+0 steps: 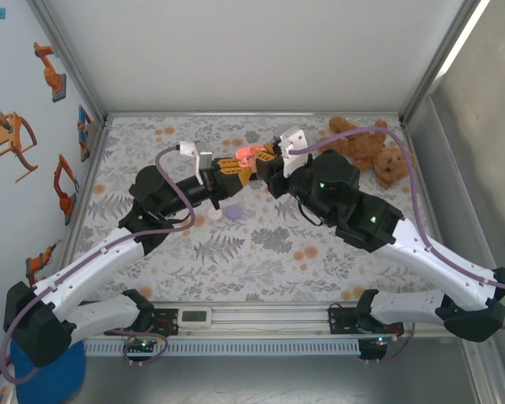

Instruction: Insert wireless bluetooth earbuds into charging case

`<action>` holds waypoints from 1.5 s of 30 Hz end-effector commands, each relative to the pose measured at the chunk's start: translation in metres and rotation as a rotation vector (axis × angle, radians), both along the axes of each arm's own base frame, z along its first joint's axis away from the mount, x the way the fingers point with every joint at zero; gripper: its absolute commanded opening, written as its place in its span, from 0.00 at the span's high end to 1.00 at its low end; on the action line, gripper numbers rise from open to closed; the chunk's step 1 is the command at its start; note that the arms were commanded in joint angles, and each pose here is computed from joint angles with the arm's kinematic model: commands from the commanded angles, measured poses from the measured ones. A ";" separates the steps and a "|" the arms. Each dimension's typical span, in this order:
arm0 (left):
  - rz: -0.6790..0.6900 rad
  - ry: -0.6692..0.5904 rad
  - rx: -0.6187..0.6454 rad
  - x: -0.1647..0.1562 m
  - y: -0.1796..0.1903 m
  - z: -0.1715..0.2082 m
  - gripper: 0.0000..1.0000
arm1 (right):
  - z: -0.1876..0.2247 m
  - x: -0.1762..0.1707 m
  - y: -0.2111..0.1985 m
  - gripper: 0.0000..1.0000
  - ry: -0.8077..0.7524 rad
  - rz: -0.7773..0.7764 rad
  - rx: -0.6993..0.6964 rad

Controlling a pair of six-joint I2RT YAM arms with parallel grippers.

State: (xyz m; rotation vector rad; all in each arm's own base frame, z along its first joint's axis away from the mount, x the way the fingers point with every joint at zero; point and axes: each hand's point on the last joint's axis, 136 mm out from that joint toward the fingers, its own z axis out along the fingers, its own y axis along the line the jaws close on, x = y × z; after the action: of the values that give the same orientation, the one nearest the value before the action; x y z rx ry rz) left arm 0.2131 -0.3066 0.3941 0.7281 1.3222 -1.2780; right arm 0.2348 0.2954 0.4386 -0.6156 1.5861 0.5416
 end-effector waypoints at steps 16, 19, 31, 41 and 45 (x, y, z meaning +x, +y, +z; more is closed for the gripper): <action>-0.027 -0.018 -0.030 -0.005 -0.002 0.008 1.00 | -0.002 0.015 0.003 0.79 0.003 -0.026 0.000; -0.027 -0.016 -0.029 -0.004 -0.003 0.007 1.00 | -0.003 0.017 0.003 0.79 0.009 -0.027 0.003; -0.018 -0.027 -0.026 -0.004 -0.001 0.006 1.00 | -0.017 0.014 -0.002 0.79 0.068 -0.024 -0.010; -0.013 -0.024 -0.007 -0.001 -0.003 -0.004 1.00 | -0.012 0.010 0.005 0.67 0.096 0.010 0.009; -0.014 -0.025 -0.007 -0.001 -0.004 -0.005 1.00 | -0.003 0.009 0.007 0.61 0.090 0.021 0.026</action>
State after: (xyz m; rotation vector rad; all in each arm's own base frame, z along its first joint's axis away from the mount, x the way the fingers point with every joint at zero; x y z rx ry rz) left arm 0.2169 -0.3099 0.3831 0.7263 1.3493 -1.2811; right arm 0.2460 0.3022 0.4139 -0.6184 1.6939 0.5710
